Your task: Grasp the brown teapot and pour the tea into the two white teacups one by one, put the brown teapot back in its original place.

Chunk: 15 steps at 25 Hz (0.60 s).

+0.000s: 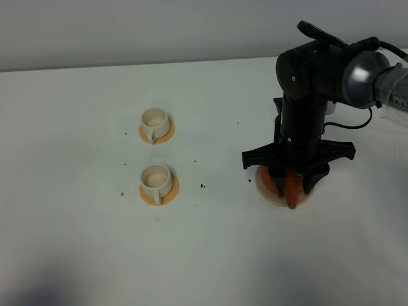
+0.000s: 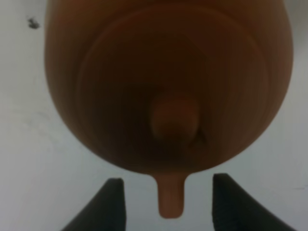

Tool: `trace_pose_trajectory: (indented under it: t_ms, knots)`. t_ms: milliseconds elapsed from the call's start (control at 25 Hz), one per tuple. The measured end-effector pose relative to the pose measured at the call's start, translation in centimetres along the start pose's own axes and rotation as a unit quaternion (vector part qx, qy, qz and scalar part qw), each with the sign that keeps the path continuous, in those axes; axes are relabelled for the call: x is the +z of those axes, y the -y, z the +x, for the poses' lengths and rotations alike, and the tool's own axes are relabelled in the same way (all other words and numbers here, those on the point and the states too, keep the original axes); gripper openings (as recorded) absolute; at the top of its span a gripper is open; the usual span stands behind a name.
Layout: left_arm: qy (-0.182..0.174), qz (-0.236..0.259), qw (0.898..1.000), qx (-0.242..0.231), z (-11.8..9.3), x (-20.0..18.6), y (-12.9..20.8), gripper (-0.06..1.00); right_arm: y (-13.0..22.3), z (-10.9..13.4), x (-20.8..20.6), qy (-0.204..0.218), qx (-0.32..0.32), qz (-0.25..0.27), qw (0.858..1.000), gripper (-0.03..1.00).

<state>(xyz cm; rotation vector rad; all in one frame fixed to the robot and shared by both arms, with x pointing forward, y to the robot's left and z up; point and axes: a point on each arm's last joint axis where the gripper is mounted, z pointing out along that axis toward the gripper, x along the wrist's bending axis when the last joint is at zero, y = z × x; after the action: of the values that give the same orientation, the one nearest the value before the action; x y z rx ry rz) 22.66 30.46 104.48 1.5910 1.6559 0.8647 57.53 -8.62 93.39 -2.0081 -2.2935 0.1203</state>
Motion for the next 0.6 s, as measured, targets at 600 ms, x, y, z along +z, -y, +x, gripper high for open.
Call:
trace_pose_trajectory:
  t_ms: [600]
  knots:
    - [0.0, 0.0, 1.0, 0.0, 0.0, 0.0, 0.0, 0.39, -0.4, -0.1, 1.6, 0.015, -0.001, 0.019, 1.0, 0.36]
